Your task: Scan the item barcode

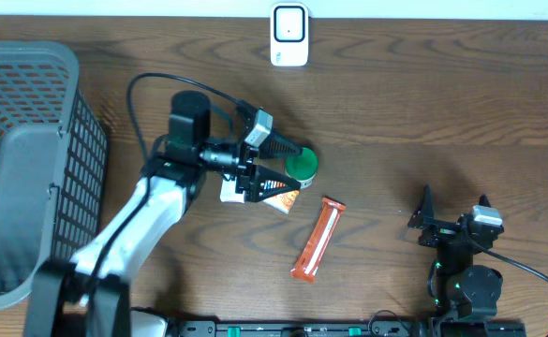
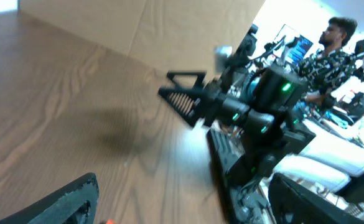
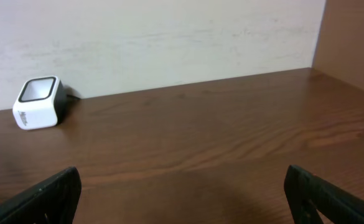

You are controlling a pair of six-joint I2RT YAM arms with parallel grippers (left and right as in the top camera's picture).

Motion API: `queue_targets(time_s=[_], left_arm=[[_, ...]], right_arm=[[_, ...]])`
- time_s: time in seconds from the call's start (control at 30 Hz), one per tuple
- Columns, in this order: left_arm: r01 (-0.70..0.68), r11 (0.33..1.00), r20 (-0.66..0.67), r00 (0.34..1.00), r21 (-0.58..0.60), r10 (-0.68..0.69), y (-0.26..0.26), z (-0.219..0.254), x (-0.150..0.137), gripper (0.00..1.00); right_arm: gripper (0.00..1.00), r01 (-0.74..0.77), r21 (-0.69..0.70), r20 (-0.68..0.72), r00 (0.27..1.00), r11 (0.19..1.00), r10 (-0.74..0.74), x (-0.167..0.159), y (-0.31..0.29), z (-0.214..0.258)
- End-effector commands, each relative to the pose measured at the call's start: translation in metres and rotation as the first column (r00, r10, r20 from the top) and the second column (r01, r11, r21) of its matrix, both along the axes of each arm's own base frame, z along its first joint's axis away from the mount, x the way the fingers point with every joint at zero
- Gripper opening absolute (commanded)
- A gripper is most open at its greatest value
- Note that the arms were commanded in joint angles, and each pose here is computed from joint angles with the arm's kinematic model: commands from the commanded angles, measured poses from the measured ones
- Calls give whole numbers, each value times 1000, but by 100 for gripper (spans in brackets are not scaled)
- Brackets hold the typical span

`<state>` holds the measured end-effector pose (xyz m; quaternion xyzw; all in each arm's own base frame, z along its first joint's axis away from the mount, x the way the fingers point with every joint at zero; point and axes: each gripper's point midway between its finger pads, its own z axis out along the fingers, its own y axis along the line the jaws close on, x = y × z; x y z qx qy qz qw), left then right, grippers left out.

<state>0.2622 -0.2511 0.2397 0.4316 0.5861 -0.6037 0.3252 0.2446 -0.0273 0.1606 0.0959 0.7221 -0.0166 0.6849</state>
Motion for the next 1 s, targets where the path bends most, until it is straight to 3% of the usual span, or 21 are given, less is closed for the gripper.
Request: queue_targets(time_s=[0.0,0.1,0.2,0.27,0.33,0.4,0.47,0.57,0.63,0.7,0.77,0.83,0.97], left_arm=[[-64,998,-23,998,1,64,5,38,-7,88],[-130,991,-29,991,19,131,9,51,-13,87],[-343,929,-80,931,139,356,22,41,0,88],[-559,770,-70,794,309,604,50,15,18,88],[-715,509,23,589,480,807,97,-13,25,88],[-779,281,128,417,561,900,140,-25,16,88],[-804,163,197,327,572,924,165,-22,2,88],[-827,127,215,287,548,934,177,-12,-16,95],[-839,130,216,281,528,935,180,-5,-25,95],[-856,111,230,258,505,939,185,1,-29,95],[-867,67,253,217,493,943,194,3,-30,95],[-872,9,279,166,489,946,204,3,-29,95],[-869,-70,315,101,490,944,217,1,-26,95]], right_arm=[[99,0,-13,-1,1000,1000,0,0,0,-1],[99,0,-13,-1,1000,1000,0,0,0,-1],[99,0,-13,-1,1000,1000,0,0,0,-1],[99,0,-13,-1,1000,1000,0,0,0,-1],[99,0,-14,-1,1000,1000,0,0,0,-1],[99,0,-13,-1,1000,1000,0,0,0,0],[99,-13,-4,0,1000,1000,13,0,2,-1],[99,-68,9,6,998,998,68,1,11,0],[99,-212,107,14,977,971,212,2,38,-1],[99,-418,272,44,905,867,422,-5,78,0],[99,-483,446,50,854,754,517,-13,98,-4],[99,-464,633,30,814,620,580,-18,114,-13],[99,-390,798,-70,698,460,713,-36,141,-41]])
